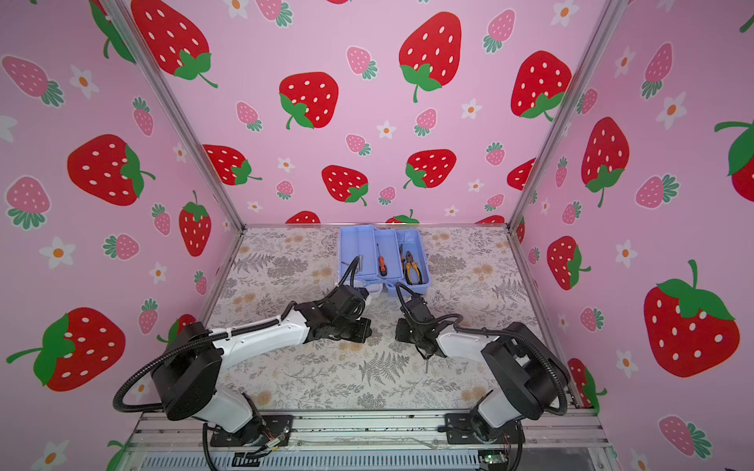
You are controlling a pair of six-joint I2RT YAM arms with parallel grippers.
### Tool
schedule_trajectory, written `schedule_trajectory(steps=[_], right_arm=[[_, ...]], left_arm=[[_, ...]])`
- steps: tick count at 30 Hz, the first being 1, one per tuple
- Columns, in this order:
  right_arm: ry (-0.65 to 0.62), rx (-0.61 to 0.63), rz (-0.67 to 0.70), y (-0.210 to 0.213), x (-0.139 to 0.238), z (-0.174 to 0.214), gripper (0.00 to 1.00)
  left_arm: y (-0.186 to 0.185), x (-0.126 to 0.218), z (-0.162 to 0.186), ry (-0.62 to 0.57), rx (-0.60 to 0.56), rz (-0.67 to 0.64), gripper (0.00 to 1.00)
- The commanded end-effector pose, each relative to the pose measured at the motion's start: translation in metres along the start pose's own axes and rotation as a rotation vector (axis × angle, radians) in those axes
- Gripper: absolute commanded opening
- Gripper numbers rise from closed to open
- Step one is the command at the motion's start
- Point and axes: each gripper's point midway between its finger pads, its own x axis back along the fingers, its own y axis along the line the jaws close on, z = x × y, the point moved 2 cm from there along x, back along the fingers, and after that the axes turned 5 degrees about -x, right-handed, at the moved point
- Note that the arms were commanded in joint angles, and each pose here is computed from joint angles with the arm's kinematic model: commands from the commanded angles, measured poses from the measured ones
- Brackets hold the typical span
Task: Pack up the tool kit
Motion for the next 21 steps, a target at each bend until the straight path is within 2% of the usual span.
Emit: schedule_trajectory(steps=[1, 9, 14, 17, 21], right_arm=[[0.002, -0.011, 0.077, -0.018, 0.012, 0.006, 0.18], [-0.083, -0.040, 0.202, -0.071, 0.069, 0.015, 0.23], [-0.168, -0.099, 0.207, -0.097, 0.100, 0.022, 0.27], [-0.175, -0.143, 0.212, -0.111, 0.104, 0.030, 0.28], [-0.127, -0.180, 0.165, -0.113, 0.092, 0.044, 0.28]], left_arm=[[-0.012, -0.008, 0.004, 0.022, -0.023, 0.024, 0.13], [-0.038, -0.029, 0.001, 0.059, -0.046, 0.105, 0.14], [-0.062, -0.044, -0.004, 0.093, -0.075, 0.144, 0.16], [-0.071, -0.052, -0.003, 0.111, -0.092, 0.151, 0.16], [-0.076, -0.060, 0.000, 0.129, -0.084, 0.152, 0.16]])
